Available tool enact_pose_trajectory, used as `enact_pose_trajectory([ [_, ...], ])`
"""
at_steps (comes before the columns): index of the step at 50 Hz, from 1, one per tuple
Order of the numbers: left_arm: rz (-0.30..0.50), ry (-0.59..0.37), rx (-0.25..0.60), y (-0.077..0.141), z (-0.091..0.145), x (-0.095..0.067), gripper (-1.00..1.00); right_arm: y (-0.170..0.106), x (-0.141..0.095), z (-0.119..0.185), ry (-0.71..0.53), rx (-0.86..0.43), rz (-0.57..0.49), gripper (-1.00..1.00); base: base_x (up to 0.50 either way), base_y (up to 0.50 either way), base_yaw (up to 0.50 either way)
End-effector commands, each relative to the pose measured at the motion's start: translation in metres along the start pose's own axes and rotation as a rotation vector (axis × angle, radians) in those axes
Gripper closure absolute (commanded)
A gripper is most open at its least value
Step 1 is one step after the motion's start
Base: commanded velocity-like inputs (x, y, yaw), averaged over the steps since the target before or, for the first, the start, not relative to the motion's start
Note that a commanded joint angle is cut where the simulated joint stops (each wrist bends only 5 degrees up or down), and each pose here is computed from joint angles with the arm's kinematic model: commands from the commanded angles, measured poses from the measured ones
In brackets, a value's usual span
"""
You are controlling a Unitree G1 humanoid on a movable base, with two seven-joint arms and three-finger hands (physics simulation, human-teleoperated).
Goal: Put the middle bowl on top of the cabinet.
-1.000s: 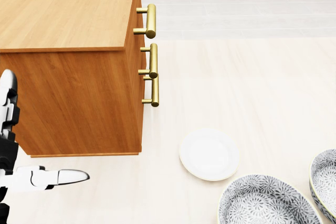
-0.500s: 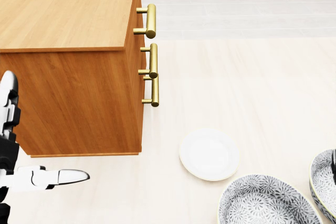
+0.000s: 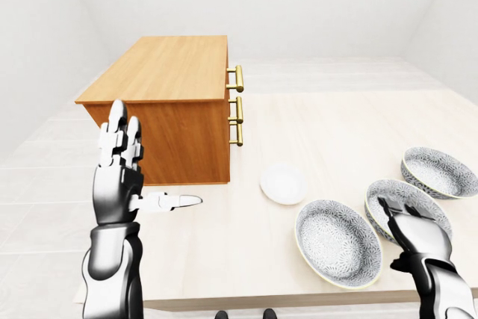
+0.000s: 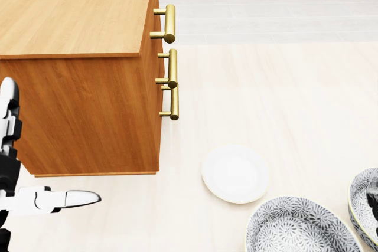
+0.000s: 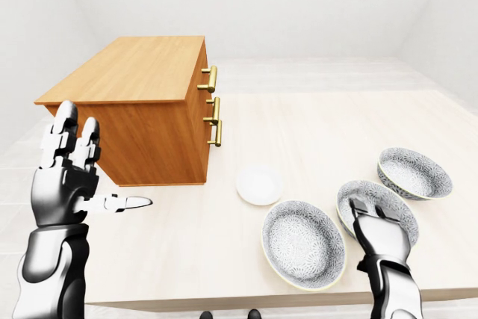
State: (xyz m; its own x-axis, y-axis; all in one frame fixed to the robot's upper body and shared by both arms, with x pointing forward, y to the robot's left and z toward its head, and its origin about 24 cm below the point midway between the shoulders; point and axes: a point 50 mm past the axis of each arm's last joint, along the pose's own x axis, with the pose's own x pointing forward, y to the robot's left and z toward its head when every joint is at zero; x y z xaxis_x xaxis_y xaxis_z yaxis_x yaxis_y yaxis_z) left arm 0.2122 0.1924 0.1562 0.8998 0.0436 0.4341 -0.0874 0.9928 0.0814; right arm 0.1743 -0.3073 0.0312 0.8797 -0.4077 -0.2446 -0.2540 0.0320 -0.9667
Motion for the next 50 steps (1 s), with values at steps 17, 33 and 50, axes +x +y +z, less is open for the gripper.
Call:
enact_pose_trajectory([
  [17,0.009,-0.020,0.003,0.004,0.005,-0.002,-1.00,-0.001,-0.001,-0.003,0.008,0.004,-0.001,0.35,0.00,0.00,0.00],
  [33,0.004,-0.003,-0.007,0.001,0.001,-0.001,-1.00,-0.002,0.000,-0.004,0.009,0.011,0.002,0.64,0.00,0.00,0.00],
  [50,0.014,-0.015,-0.002,0.004,0.004,-0.001,-1.00,-0.013,0.000,-0.007,0.010,0.047,-0.017,1.00,0.00,0.00,0.00],
])
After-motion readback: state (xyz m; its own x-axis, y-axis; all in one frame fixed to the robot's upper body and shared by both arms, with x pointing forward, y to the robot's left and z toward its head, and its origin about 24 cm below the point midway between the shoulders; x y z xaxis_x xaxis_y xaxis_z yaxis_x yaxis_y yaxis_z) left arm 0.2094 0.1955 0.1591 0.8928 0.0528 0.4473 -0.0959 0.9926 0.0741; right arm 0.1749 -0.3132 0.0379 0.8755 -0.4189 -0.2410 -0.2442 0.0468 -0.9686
